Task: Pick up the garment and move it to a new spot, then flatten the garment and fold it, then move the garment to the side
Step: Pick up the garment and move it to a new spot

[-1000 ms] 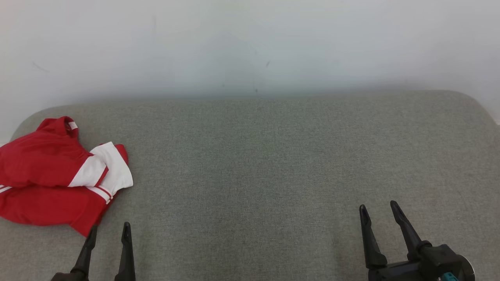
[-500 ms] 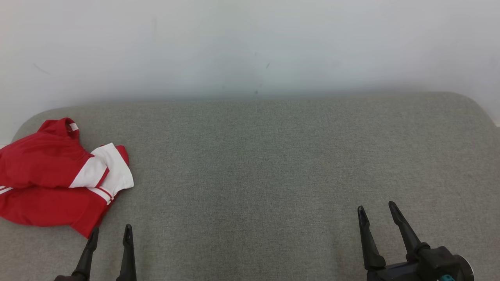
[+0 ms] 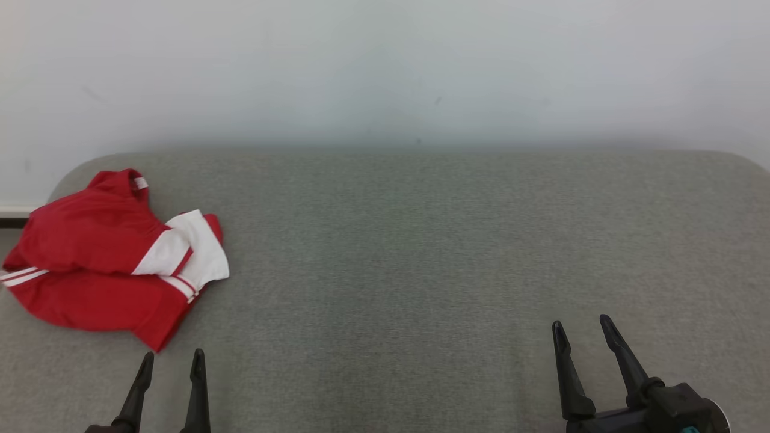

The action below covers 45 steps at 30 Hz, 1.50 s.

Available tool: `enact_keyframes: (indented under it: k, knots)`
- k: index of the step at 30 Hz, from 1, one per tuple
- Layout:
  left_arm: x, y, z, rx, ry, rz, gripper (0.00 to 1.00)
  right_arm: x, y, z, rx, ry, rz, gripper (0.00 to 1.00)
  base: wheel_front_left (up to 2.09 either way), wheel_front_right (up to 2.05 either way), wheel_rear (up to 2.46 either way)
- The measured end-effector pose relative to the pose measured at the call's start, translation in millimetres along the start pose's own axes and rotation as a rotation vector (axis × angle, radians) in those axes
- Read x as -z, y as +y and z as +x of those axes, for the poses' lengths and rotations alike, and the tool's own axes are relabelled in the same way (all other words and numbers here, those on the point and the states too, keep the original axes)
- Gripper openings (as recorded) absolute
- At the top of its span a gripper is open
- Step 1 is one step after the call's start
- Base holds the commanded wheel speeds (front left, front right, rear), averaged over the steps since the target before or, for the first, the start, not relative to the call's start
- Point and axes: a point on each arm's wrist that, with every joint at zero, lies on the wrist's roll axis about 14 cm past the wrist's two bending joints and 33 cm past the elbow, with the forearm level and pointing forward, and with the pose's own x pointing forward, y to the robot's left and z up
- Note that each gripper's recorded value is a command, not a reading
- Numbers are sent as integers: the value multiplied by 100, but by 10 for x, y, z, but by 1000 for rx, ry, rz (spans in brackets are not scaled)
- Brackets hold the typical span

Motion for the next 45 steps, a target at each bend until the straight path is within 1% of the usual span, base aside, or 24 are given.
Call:
enact_keyframes:
  k: [6, 12, 13, 19, 26, 31, 33, 36, 39, 45]
  knots:
    - [1, 257, -149, -78, 7, 15, 100, 65, 197, 115, -65, 15, 16, 100, 0, 0, 0]
    - [-22, 562, -362, -178, 10, 36, 100, 145, 473, 266, -154, 34, 30, 100, 0, 0, 0]
    - [-22, 562, -362, -178, 10, 36, 100, 145, 473, 266, -154, 34, 30, 100, 0, 0, 0]
    - [-81, 897, -642, -301, 4, 50, 100, 210, 807, 418, -256, 47, 45, 100, 0, 0, 0]
    - [-143, 1220, -1018, -439, -3, 62, 100, 296, 1214, 511, -377, 68, 64, 100, 0, 0, 0]
    - [-169, 1379, -1269, -524, -6, 65, 100, 340, 1446, 532, -444, 81, 73, 100, 0, 0, 0]
    - [-159, 1400, -1306, -537, -2, 65, 100, 352, 1487, 536, -456, 84, 75, 100, 0, 0, 0]
    - [-149, 1412, -1287, -541, 2, 62, 100, 358, 1508, 553, -463, 82, 73, 100, 0, 0, 0]
    - [-193, 1434, -1151, -527, -13, 55, 100, 343, 1468, 595, -451, 73, 67, 100, 0, 0, 0]
    - [-523, 1518, -561, -454, -93, 92, 100, 347, 1279, 724, -399, 56, 38, 100, 0, 0, 0]
